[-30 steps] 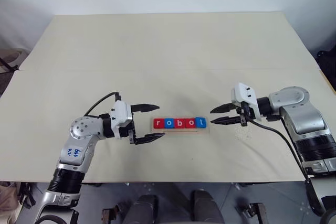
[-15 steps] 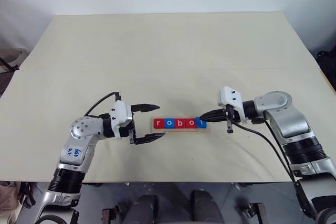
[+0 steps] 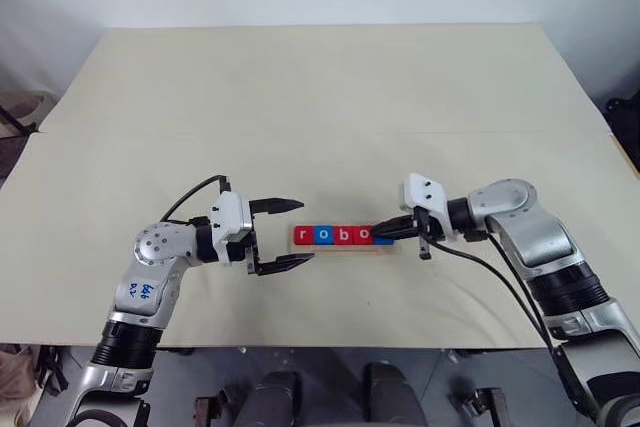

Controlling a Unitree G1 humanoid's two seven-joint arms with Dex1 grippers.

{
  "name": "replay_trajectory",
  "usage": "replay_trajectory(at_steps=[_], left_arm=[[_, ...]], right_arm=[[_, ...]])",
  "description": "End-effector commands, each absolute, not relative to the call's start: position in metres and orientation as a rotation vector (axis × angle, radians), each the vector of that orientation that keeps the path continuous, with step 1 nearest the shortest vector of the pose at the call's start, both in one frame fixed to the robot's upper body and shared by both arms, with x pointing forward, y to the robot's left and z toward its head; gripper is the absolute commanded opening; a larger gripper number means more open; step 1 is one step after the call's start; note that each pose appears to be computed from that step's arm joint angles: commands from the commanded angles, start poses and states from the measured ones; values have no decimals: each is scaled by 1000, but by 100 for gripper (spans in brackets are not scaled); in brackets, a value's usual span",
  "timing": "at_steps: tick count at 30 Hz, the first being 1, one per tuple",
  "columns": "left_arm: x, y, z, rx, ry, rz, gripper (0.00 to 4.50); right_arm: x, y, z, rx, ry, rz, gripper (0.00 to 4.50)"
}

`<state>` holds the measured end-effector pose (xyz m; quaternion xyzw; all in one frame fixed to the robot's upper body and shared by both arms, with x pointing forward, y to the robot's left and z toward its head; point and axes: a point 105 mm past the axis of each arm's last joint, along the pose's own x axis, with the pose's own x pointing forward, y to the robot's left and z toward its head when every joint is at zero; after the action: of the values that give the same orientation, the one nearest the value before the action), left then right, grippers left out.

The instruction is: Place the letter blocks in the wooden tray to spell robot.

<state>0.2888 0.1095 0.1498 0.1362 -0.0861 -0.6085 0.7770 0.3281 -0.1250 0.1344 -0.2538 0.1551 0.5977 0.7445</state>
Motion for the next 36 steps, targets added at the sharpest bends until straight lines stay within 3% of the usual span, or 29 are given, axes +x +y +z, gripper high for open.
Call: replay_trajectory(at_steps=[1, 6, 13, 21, 29, 32, 36], left_arm=[[285, 108, 154, 299, -215, -1319, 450], [285, 109, 154, 298, -215, -1319, 450], [285, 112, 153, 302, -208, -1315, 450], [284, 120, 152, 313, -188, -1308, 450], [280, 144, 152, 323, -135, -1267, 450], [279, 161, 154, 318, -113, -1214, 450], [277, 184, 156, 327, -88, -1153, 450]], right_arm=[[326, -125, 158, -542, 256, 1309, 2], [321, -135, 172, -505, 218, 1304, 2], [330, -172, 155, -578, 307, 1184, 2], [329, -175, 136, -577, 325, 1177, 2], [305, -186, 164, -492, 142, 1214, 2], [285, -196, 171, -447, 64, 1224, 58], [260, -202, 173, -473, -33, 1218, 192]])
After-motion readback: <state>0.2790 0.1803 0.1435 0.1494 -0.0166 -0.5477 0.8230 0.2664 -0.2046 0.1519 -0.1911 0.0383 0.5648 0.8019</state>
